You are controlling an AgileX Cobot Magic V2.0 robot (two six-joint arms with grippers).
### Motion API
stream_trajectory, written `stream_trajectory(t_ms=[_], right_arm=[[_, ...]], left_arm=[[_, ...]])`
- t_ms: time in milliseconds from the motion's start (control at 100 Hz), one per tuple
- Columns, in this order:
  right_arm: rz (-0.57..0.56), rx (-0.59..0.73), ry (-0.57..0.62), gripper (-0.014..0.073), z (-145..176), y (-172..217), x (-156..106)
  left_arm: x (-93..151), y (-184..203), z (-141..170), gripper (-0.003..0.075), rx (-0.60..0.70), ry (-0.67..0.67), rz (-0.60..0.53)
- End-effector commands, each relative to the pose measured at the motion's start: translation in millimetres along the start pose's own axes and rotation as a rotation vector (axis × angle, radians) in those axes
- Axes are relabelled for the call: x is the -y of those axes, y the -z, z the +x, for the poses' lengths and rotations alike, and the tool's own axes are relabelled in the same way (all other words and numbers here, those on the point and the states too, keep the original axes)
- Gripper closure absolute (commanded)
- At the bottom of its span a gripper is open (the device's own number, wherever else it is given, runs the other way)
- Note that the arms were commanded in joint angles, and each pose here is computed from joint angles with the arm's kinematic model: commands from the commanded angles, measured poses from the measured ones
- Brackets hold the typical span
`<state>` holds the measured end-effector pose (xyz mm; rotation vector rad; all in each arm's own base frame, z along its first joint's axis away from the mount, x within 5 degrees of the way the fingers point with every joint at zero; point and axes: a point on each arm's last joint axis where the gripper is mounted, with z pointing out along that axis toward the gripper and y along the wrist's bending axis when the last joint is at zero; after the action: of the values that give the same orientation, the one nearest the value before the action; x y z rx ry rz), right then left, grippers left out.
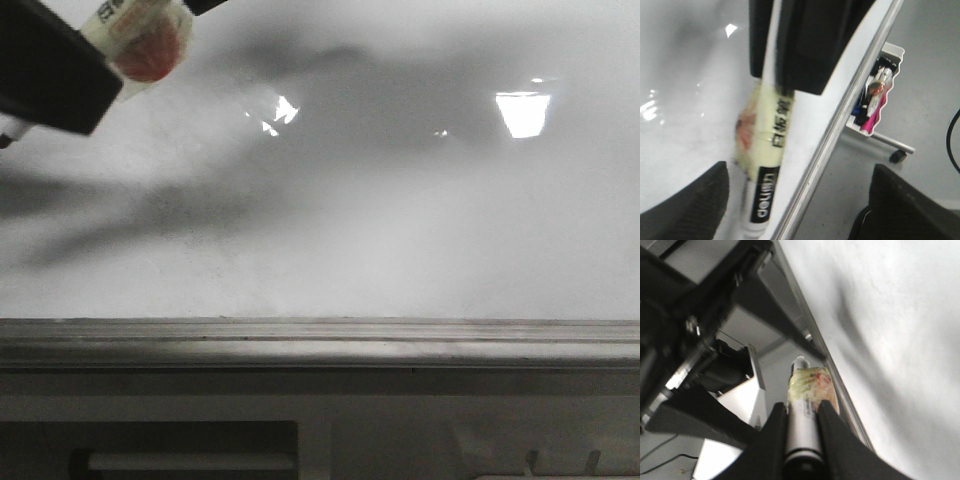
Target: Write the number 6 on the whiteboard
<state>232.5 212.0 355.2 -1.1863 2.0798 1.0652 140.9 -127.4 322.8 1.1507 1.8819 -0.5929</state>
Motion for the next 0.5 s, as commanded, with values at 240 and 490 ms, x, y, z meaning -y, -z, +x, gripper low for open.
stream_trajectory(t_ms=[240, 490], right_arm=[[0.314, 0.313, 0.12, 0.0638, 44, 70, -48], [0.528, 0.529, 0.115, 0.0638, 104, 96, -59]], left_arm=[[-7, 58, -18, 0.0183, 0.251, 0.113, -0.221], [-12, 80, 10, 0.0198, 0.4, 0.256, -0.446]])
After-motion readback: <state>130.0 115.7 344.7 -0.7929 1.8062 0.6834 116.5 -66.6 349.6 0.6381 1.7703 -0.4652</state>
